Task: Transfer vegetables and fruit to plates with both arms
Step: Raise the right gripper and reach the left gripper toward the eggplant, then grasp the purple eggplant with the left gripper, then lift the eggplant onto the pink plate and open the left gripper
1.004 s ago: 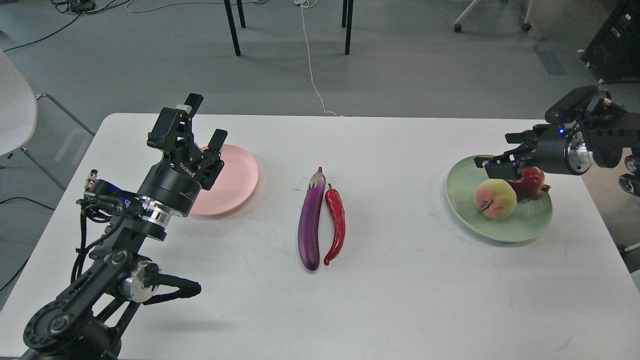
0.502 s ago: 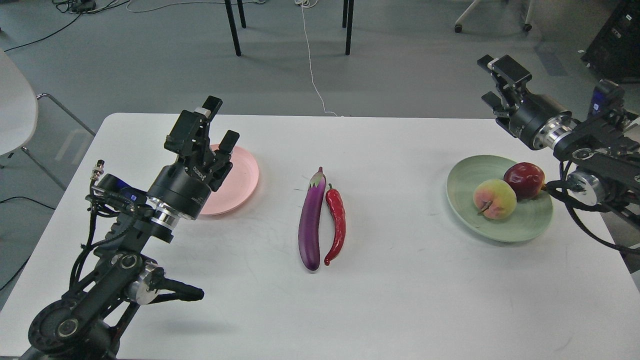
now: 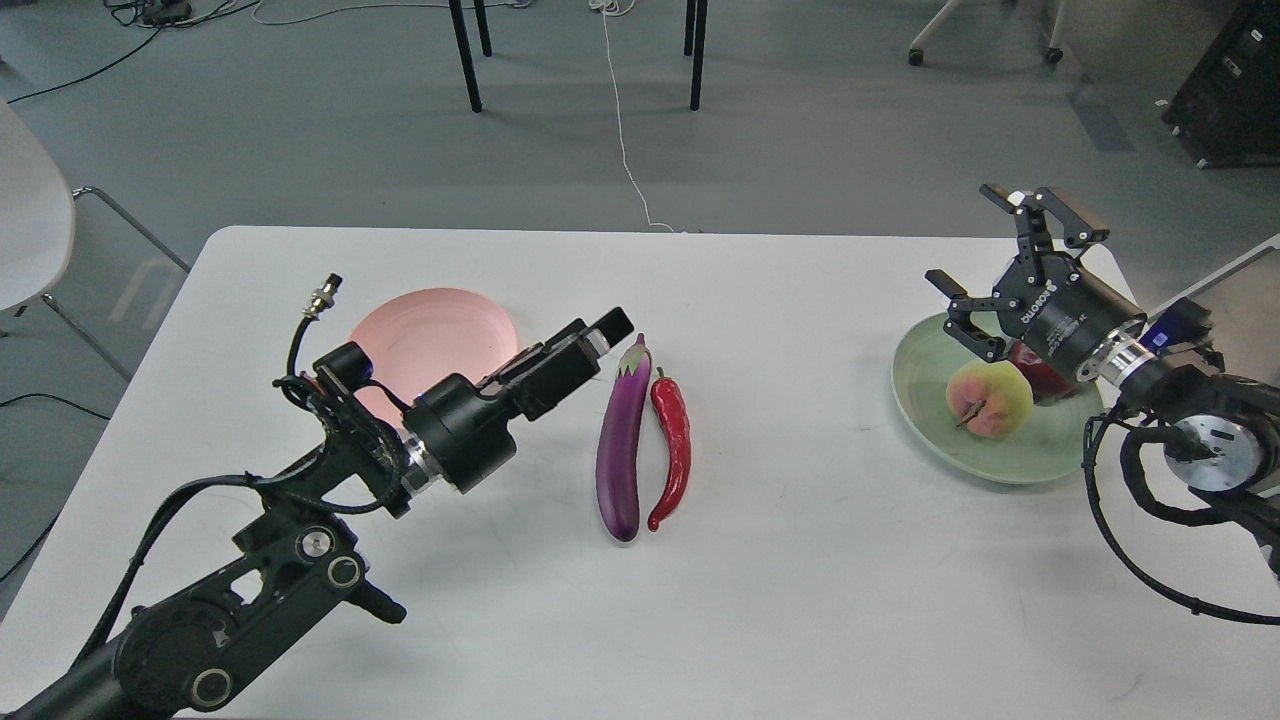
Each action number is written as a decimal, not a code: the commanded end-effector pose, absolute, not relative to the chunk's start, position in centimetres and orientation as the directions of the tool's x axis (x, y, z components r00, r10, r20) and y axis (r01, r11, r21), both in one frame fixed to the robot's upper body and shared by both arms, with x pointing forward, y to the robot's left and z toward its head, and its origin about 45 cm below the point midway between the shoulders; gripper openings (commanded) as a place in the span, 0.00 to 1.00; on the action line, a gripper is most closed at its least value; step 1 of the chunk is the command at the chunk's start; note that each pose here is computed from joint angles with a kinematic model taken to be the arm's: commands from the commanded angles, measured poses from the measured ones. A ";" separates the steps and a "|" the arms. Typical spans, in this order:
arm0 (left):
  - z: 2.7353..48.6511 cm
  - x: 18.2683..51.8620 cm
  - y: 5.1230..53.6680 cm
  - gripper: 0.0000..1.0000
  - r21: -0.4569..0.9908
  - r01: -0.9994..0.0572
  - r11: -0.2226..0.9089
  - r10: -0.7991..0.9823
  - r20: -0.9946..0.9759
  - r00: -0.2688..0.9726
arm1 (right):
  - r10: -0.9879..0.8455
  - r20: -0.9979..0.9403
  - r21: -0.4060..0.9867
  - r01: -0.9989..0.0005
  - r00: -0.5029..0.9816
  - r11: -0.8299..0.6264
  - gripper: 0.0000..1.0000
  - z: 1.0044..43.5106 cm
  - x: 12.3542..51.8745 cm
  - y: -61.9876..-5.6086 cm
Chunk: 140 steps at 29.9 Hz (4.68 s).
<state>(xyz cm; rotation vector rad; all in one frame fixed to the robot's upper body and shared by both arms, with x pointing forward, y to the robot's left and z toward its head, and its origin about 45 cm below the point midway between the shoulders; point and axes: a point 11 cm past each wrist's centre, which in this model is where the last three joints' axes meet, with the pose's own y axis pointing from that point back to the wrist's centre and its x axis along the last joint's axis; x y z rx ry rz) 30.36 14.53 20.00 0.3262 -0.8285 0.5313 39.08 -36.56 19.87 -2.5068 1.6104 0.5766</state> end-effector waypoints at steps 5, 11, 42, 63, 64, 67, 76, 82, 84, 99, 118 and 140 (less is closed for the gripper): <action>18.1 34.1 14.7 0.99 0.416 -0.479 0.773 -0.204 0.878 0.433 | -0.886 -0.339 0.150 -0.911 0.317 -0.384 0.98 19.7 37.7 -39.7; 16.9 36.3 14.5 0.99 0.538 -0.495 0.682 -0.364 0.837 0.408 | -0.887 -0.339 0.153 -0.911 0.315 -0.382 0.98 19.6 37.6 -39.8; 12.3 35.5 12.7 0.97 0.706 -0.409 0.578 -0.355 0.669 0.652 | -0.897 -0.323 0.142 -0.921 0.302 -0.362 0.98 20.4 37.7 -40.9; 11.8 35.8 12.4 0.22 0.717 -0.410 0.564 -0.357 0.659 0.662 | -0.902 -0.316 0.146 -0.924 0.296 -0.354 0.98 20.5 37.6 -41.4; 11.8 35.9 12.5 0.20 0.718 -0.412 0.560 -0.358 0.659 0.661 | -0.901 -0.316 0.145 -0.924 0.296 -0.354 0.98 20.6 37.6 -41.4; 11.9 36.1 12.6 0.19 0.719 -0.426 0.549 -0.354 0.662 0.661 | -0.902 -0.316 0.146 -0.924 0.296 -0.354 0.98 20.5 37.6 -41.4; 13.6 38.0 15.1 0.19 0.697 -0.490 0.523 -0.271 0.681 0.680 | -0.901 -0.317 0.146 -0.923 0.297 -0.355 0.98 20.5 37.6 -41.3; 16.3 39.9 16.9 0.19 0.660 -0.548 0.514 -0.185 0.709 0.680 | -0.901 -0.317 0.144 -0.924 0.297 -0.355 0.98 20.6 37.6 -41.4; 17.4 40.6 17.9 0.19 0.648 -0.570 0.505 -0.159 0.719 0.676 | -0.901 -0.317 0.144 -0.924 0.297 -0.355 0.98 20.6 37.6 -41.4; 18.8 41.0 29.2 0.23 0.716 -0.608 0.342 -0.149 0.680 0.718 | -0.898 -0.322 0.145 -0.921 0.301 -0.361 0.98 20.4 37.6 -41.0; 17.5 40.9 31.3 0.58 0.738 -0.611 0.288 -0.122 0.661 0.741 | -0.886 -0.338 0.140 -0.914 0.318 -0.381 0.98 20.5 37.4 -40.3; 23.0 41.2 22.1 0.97 0.621 -0.589 0.517 -0.215 0.760 0.613 | -0.889 -0.334 0.147 -0.914 0.315 -0.379 0.98 20.5 37.1 -40.6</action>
